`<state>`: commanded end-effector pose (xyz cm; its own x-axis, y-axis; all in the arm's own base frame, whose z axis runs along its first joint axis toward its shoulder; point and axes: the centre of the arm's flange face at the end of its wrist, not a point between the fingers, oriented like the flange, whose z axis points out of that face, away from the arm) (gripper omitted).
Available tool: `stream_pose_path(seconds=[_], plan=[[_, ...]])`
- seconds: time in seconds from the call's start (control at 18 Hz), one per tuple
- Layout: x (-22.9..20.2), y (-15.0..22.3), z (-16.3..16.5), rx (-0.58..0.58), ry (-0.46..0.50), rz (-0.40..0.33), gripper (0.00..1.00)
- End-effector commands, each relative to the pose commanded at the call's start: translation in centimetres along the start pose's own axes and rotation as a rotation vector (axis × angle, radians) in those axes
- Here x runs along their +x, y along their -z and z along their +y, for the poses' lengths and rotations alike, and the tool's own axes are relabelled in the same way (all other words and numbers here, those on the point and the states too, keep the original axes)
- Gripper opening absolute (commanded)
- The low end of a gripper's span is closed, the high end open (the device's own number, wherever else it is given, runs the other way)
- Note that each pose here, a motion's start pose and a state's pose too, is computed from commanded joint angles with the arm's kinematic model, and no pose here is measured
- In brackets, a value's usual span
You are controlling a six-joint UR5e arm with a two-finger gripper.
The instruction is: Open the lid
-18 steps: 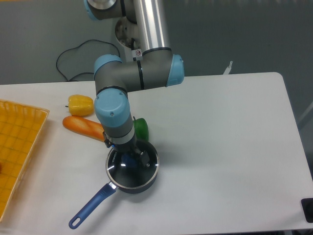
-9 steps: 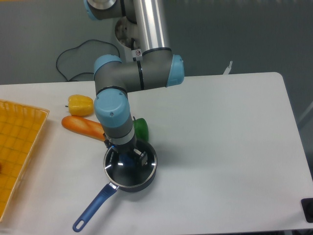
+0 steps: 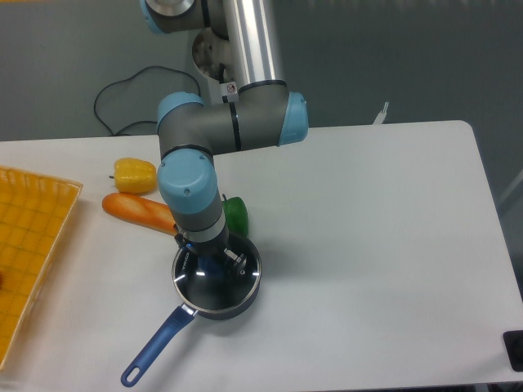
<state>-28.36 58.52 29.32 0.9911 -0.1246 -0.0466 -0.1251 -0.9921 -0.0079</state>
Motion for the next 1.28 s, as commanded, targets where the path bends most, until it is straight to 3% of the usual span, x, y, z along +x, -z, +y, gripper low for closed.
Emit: stream_pose_path(seconds=[0.56,0.83,1.0,1.28], plan=[[-1.0,2.5,0.3,-0.005,-0.035,0.002,0.51],[-2.7,5.5,1.4,-0.043,-0.205,0.003,0.51],[-3.5,6.1,2.3,-0.040,-0.229,0.000,0.51],[-5.6,7.2,4.5,-0.029,-0.361,-0.008,0.51]])
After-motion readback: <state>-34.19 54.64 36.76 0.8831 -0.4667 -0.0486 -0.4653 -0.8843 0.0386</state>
